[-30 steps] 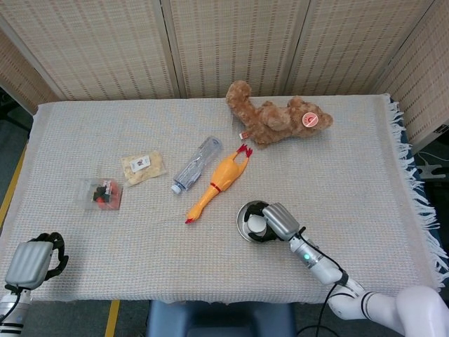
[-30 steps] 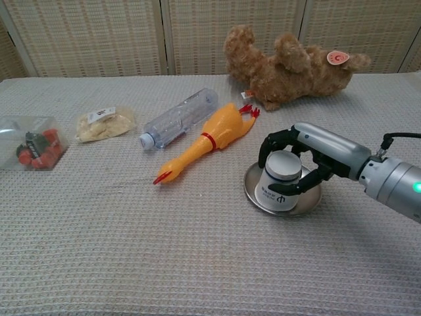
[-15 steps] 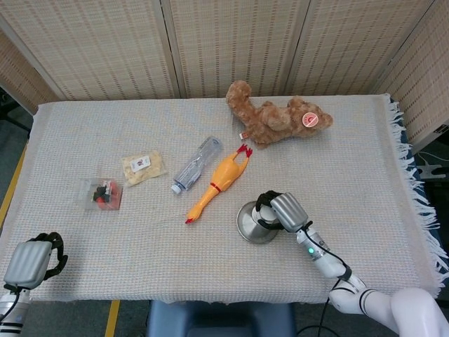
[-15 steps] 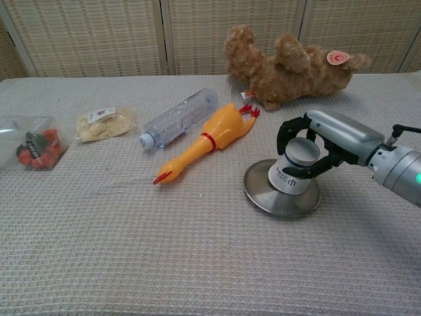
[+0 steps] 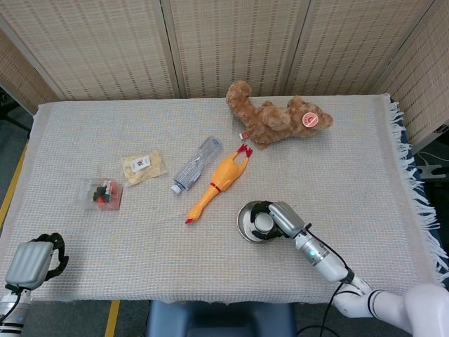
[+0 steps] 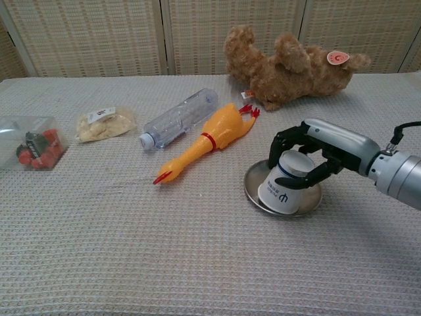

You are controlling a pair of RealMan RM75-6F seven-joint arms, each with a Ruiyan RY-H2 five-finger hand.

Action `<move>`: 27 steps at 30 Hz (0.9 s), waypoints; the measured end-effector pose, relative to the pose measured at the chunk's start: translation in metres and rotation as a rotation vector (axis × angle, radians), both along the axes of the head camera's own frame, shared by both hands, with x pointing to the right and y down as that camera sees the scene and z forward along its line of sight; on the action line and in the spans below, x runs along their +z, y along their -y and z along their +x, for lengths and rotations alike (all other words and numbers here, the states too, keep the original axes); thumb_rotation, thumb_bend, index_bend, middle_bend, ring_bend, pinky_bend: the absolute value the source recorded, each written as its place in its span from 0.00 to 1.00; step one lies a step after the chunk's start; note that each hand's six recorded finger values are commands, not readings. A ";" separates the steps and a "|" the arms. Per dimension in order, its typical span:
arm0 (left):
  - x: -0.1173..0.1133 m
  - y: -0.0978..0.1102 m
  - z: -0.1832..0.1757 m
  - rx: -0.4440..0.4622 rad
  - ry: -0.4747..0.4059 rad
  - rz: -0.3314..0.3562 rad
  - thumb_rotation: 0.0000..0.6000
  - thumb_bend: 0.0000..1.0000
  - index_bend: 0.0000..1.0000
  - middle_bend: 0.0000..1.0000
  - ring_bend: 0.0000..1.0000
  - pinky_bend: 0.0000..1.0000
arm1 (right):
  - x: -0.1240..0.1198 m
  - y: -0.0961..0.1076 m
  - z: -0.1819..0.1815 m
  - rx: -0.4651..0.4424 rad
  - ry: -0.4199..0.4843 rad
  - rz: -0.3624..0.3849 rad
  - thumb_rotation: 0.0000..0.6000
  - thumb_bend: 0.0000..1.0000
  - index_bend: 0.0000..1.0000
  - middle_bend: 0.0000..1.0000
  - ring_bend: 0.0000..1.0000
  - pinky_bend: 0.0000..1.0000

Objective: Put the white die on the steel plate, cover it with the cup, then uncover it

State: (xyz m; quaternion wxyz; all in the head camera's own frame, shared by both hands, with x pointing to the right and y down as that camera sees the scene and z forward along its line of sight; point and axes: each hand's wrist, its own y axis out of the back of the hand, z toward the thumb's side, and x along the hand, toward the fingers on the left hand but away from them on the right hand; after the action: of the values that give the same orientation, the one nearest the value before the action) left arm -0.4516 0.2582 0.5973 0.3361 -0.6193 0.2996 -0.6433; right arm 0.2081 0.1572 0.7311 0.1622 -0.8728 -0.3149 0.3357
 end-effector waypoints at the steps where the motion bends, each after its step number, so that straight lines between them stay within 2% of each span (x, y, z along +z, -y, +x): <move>1: 0.000 0.000 0.000 0.001 0.000 -0.001 1.00 0.36 0.26 0.39 0.36 0.55 | 0.001 0.001 0.001 -0.005 -0.014 0.020 1.00 0.18 0.54 0.44 0.36 0.59; 7: 0.000 0.000 0.000 -0.001 -0.001 0.000 1.00 0.36 0.26 0.39 0.36 0.56 | 0.006 0.010 0.007 -0.042 -0.124 0.172 1.00 0.18 0.54 0.44 0.36 0.59; 9: 0.000 0.000 0.000 -0.001 0.000 -0.001 1.00 0.36 0.26 0.39 0.36 0.56 | 0.008 0.010 0.009 -0.047 -0.132 0.179 1.00 0.18 0.54 0.44 0.36 0.59; 12: 0.000 0.000 0.000 0.002 0.000 -0.003 1.00 0.36 0.26 0.39 0.36 0.56 | 0.010 0.005 0.006 -0.045 -0.104 0.145 1.00 0.18 0.54 0.44 0.36 0.59; 19: 0.000 0.000 0.000 0.002 0.000 -0.001 1.00 0.36 0.26 0.39 0.36 0.56 | 0.009 -0.007 -0.003 0.006 0.044 -0.064 1.00 0.18 0.54 0.44 0.36 0.59; 21: 0.000 0.000 0.000 0.000 0.000 -0.001 1.00 0.36 0.26 0.39 0.36 0.56 | 0.008 -0.006 -0.003 0.018 0.059 -0.072 1.00 0.18 0.54 0.44 0.36 0.59; 24: -0.001 0.000 0.001 0.002 0.000 -0.001 1.00 0.36 0.26 0.39 0.36 0.56 | 0.008 -0.001 -0.001 0.012 0.033 -0.009 1.00 0.18 0.54 0.44 0.36 0.59; 27: 0.000 0.000 0.001 0.003 0.001 -0.003 1.00 0.36 0.26 0.39 0.36 0.56 | 0.009 0.003 0.003 -0.030 -0.055 0.097 1.00 0.18 0.54 0.44 0.36 0.59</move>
State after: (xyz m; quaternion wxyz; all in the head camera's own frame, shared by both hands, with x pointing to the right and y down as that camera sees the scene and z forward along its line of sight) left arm -0.4509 0.2586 0.5973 0.3362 -0.6200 0.2978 -0.6434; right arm 0.2112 0.1540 0.7401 0.2181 -0.8590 -0.3130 0.3414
